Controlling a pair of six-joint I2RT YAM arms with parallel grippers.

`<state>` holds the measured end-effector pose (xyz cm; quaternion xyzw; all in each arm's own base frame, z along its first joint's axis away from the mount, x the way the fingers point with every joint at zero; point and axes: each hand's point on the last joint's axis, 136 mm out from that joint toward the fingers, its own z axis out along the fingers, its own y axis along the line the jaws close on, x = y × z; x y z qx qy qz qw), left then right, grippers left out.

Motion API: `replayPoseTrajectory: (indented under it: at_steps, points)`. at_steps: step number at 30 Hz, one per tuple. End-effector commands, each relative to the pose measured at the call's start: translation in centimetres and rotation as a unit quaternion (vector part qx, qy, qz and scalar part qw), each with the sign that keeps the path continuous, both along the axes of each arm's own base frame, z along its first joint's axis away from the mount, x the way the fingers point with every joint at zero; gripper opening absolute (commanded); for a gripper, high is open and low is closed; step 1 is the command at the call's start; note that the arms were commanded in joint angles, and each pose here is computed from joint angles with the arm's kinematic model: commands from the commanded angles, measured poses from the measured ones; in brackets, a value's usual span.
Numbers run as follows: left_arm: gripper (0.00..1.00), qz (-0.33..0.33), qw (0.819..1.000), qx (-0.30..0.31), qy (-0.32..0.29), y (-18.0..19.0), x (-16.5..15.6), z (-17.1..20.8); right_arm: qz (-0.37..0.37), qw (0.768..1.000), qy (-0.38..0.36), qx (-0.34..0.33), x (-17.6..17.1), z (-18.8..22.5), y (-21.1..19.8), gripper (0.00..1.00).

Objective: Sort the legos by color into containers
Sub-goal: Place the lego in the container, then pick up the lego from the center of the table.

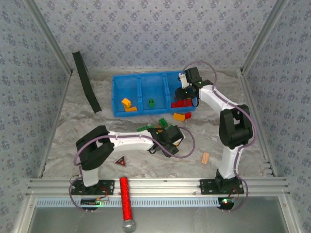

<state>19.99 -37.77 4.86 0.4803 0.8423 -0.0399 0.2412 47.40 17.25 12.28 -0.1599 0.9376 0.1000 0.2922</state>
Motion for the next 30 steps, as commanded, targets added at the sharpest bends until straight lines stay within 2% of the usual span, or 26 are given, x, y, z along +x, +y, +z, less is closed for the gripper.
replayPoseTrajectory:
  at_steps: [1, 10, 22, 30]
  points:
    - [0.74, 0.006, 1.000, 0.008, -0.028, -0.1, 0.7, 0.6, 0.016, 1.000, 0.009, -0.001, 0.6, -0.5, 0.4, 0.44]
    - [0.75, -0.004, 0.999, 0.010, -0.030, -1.0, 0.9, 0.1, 0.022, 1.000, 0.020, -0.008, 1.0, -1.3, 0.5, 0.55]
    - [0.74, -0.003, 0.999, 0.014, -0.048, -1.9, 1.9, -0.3, 0.024, 0.999, 0.012, -0.017, 0.3, 0.6, -0.1, 0.57]
    - [0.69, 0.007, 0.998, 0.030, -0.049, -1.9, 2.1, -1.4, 0.007, 1.000, -0.005, -0.015, -1.1, 3.2, -1.3, 0.58]
